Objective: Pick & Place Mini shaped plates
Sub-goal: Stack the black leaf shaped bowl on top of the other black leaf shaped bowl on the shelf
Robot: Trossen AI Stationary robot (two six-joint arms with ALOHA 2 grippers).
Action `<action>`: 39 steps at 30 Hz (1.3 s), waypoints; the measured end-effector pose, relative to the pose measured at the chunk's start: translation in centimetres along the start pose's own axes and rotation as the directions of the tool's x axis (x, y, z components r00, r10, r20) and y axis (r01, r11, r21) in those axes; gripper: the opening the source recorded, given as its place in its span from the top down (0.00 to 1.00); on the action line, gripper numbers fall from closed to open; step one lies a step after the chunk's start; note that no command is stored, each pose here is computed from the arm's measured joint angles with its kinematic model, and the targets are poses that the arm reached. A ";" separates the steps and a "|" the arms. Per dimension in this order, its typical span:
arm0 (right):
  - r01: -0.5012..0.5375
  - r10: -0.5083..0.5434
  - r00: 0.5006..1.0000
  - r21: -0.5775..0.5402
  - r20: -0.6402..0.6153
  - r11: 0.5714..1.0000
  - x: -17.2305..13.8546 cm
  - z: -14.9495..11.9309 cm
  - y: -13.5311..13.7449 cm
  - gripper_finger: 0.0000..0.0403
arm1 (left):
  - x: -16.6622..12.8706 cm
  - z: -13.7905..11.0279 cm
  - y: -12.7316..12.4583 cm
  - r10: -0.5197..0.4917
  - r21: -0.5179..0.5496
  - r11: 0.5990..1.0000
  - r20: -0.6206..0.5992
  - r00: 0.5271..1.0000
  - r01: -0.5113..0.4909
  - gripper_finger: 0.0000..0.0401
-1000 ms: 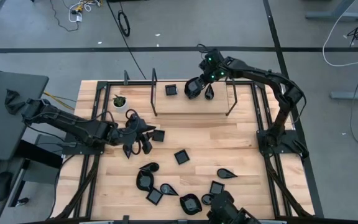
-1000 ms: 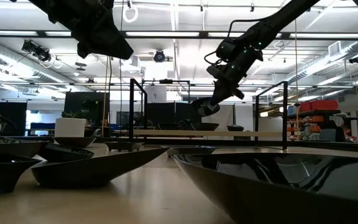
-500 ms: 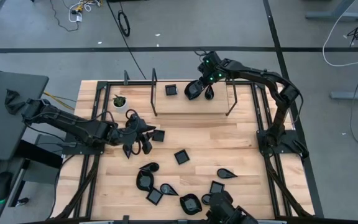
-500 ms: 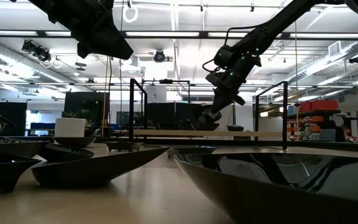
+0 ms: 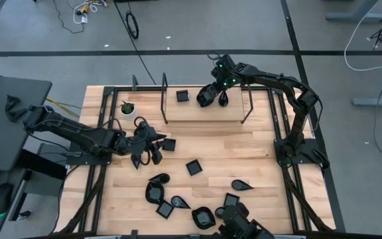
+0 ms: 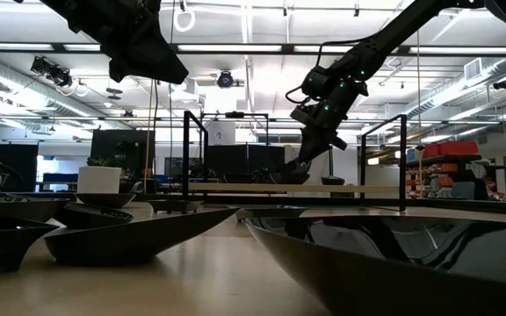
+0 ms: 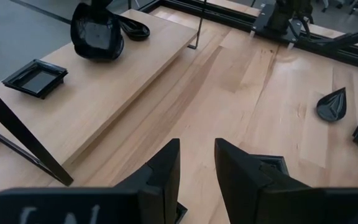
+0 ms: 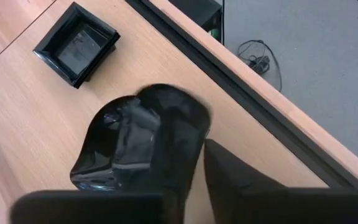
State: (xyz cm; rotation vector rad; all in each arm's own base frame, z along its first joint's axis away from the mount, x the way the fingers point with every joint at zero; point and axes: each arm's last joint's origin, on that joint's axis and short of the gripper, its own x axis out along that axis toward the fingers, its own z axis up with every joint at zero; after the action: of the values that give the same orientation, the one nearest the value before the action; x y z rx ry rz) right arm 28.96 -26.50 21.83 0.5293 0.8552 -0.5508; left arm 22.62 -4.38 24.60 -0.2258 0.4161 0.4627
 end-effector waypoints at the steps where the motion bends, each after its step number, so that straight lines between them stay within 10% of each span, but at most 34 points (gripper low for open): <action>1: 0.005 -0.005 1.000 -0.001 0.005 1.000 0.0 0.0 0.0 0.81 | 0.0 0.0 0.0 0.000 0.000 1.000 0.000 1.000 0.000 0.74; 14: 0.033 -0.026 0.985 -0.039 0.172 0.999 -1.0 1.6 1.1 0.60 | 0.0 0.0 0.0 0.000 0.000 1.000 -0.001 1.000 0.000 0.74; 28: 0.034 -0.034 0.999 0.025 -0.001 0.999 -0.5 -0.1 1.0 0.97 | 0.0 0.0 0.0 0.000 0.000 1.000 -0.001 1.000 0.000 0.74; 39: 0.067 -0.067 0.997 -0.016 -0.027 0.998 1.5 -0.5 0.6 0.99 | 0.0 0.0 0.0 0.000 0.001 1.000 -0.001 1.000 0.000 0.74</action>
State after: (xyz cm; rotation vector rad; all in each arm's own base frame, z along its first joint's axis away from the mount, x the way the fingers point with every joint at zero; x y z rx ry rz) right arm 29.88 -26.12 20.49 0.4972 0.9052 -0.5989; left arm 22.61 -4.41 24.59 -0.2254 0.4175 0.4622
